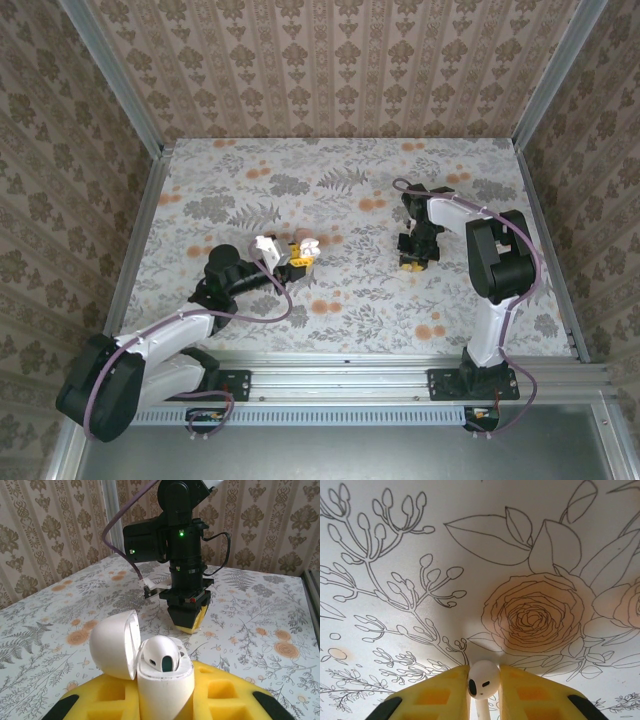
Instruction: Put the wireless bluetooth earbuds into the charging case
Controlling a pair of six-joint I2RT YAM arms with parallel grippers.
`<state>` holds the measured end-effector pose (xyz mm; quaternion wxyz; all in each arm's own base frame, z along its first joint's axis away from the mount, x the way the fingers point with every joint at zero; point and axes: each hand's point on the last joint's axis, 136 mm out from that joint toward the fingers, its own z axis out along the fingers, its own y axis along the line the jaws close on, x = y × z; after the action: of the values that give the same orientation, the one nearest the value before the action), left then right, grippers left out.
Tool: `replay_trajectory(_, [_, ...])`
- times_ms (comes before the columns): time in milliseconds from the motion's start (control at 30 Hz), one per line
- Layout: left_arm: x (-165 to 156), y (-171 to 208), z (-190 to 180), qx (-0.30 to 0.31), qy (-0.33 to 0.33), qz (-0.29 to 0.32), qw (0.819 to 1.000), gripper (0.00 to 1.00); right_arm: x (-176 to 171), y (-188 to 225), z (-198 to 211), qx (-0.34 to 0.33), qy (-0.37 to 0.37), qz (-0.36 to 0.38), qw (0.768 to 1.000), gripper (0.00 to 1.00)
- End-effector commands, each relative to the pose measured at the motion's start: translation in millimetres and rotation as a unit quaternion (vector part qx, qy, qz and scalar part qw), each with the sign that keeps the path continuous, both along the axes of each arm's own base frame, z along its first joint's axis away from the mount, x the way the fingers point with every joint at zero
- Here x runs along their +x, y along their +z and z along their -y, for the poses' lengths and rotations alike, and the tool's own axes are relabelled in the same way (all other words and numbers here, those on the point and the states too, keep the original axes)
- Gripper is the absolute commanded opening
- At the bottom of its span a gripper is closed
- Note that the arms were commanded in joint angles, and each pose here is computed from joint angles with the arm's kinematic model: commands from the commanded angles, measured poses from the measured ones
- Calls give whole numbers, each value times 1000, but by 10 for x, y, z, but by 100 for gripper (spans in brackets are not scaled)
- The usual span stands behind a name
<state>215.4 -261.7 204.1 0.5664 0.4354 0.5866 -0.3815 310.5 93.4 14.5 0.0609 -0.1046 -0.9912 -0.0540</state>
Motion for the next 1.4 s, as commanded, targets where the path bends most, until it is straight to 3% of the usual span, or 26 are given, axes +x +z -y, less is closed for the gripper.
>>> replay_trajectory(0, [0, 121, 32, -6, -6, 22, 1000, 9, 84, 48, -32, 8, -1, 25, 1000, 19])
replay_trajectory(333, [19, 92, 51, -4, -8, 15, 1000, 9, 114, 287, -110, 30, -2, 90, 995, 19])
replay_trajectory(633, [24, 86, 59, -3, -7, 14, 1000, 9, -139, 249, -243, 29, 28, 74, 996, 20])
replay_trajectory(800, [51, -2, 74, 0, -4, 2, 1000, 9, -48, 436, -449, 59, 47, 152, 986, 19])
replay_trajectory(1000, [136, -74, 144, -8, -1, -16, 1000, 9, 125, 911, -809, 126, 69, 304, 942, 18])
replay_trajectory(1367, [175, -46, 333, -24, -19, -27, 999, 8, 199, 1896, -1383, 244, 117, 511, 816, 20])
